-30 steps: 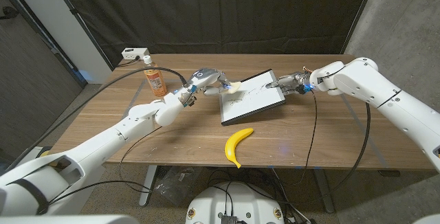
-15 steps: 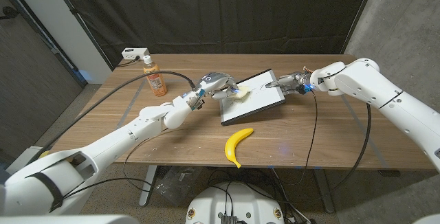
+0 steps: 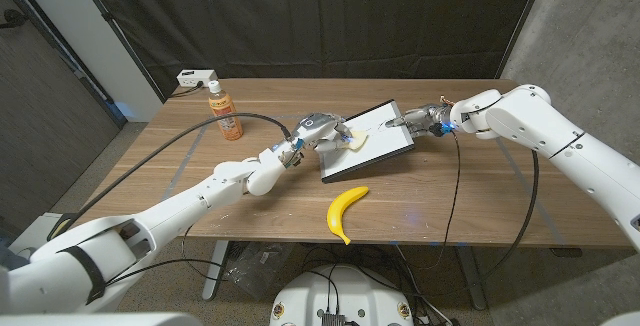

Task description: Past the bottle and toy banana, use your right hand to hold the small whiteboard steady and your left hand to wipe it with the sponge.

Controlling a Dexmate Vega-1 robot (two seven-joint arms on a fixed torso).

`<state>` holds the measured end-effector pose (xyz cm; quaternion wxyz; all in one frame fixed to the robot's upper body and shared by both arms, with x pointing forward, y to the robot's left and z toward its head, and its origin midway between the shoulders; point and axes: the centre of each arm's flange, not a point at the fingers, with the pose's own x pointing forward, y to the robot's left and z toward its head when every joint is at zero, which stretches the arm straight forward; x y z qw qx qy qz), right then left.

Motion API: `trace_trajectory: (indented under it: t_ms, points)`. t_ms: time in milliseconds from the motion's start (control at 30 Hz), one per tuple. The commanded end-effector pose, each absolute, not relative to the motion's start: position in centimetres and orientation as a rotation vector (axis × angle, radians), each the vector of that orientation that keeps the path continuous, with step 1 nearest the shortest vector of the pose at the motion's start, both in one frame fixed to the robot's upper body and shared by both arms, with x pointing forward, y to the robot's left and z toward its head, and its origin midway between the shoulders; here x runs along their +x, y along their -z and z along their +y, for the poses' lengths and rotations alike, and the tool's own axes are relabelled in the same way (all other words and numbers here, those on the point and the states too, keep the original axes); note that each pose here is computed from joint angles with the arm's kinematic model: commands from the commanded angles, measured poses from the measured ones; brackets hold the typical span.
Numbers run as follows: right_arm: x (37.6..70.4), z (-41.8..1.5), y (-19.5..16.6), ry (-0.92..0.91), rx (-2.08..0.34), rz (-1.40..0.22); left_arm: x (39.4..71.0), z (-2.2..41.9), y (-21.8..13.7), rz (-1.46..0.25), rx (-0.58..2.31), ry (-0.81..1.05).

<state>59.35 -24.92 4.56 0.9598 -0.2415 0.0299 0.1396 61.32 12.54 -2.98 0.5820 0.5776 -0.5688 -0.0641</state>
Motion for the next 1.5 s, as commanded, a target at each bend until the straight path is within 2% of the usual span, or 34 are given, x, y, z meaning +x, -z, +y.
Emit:
trace_trajectory:
  t_ms: [33,300,1500]
  points:
    - [59.1,-24.7,-4.7,-0.276,-0.498,0.065,61.9,12.3,4.4,-1.327,1.349,0.172]
    - [58.9,-24.7,-4.8,-0.275,-0.504,0.067,62.2,11.9,4.5,-1.282,1.371,0.234]
    - [59.1,-24.6,-4.3,-0.283,-0.497,0.077,63.3,6.9,0.4,-1.361,1.243,0.170]
